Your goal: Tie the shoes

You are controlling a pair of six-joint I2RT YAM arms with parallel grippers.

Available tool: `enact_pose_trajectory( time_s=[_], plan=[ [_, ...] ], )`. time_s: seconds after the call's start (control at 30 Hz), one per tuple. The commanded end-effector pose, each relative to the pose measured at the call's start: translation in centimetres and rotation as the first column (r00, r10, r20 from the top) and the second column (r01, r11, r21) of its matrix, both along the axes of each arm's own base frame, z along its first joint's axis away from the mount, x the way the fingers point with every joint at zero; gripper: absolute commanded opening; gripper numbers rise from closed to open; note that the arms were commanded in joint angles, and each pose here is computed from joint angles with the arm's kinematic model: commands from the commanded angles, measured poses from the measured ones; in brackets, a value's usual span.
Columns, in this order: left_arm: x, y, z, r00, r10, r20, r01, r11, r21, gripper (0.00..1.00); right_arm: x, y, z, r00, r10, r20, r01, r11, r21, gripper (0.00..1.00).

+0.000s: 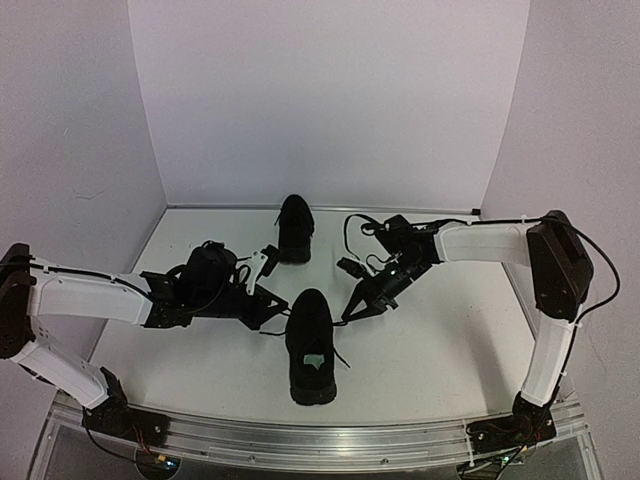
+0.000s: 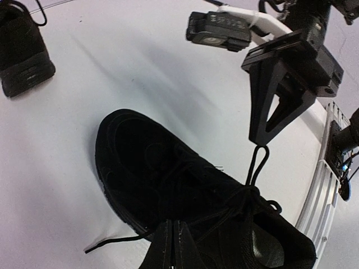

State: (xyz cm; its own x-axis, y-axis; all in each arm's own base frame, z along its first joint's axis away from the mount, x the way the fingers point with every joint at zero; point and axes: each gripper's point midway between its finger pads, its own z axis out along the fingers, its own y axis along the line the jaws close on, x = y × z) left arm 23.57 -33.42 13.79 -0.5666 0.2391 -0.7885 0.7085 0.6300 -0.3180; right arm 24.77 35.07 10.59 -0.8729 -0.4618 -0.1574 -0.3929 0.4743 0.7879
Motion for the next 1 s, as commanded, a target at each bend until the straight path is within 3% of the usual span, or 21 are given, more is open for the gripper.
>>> enact_pose_trajectory(
  time_s=[0.0, 0.57, 0.7, 0.87, 0.93, 0.97],
  plan=[
    [1.5, 1.8, 0.3, 0.991, 0.134, 0.009, -0.134, 0.991, 0.014, 0.0, 0.7, -1.2, 1.0, 0.997, -0.044, 0.057, 0.045, 0.999, -0.02, 0.0],
    [4.5, 2.3, -2.3, 0.973, 0.225, -0.045, -0.222, 0.973, 0.061, 0.0, -1.2, -3.7, -0.1, 0.997, -0.052, 0.053, 0.057, 0.994, -0.095, 0.0],
    [5.0, 0.4, -2.3, 0.989, 0.139, -0.051, -0.137, 0.989, 0.057, 0.0, -1.9, -3.6, 0.4, 0.999, -0.023, 0.037, 0.025, 0.998, -0.062, 0.0],
    [5.4, -3.7, -0.3, 0.999, -0.009, -0.043, 0.008, 0.999, -0.032, 0.0, -1.8, -2.7, 1.3, 0.999, 0.013, 0.037, -0.012, 1.0, -0.016, 0.0],
    [5.5, -4.3, 0.0, 0.999, -0.03, -0.036, 0.029, 0.999, -0.039, 0.0, -1.3, -2.3, 1.6, 0.999, 0.017, 0.045, -0.017, 1.0, -0.002, 0.09],
    [5.5, -4.5, 0.1, 0.999, -0.038, -0.033, 0.037, 0.998, -0.041, 0.0, -1.0, -2.0, 1.6, 0.998, 0.02, 0.052, -0.02, 1.0, 0.005, 0.23]
  ],
)
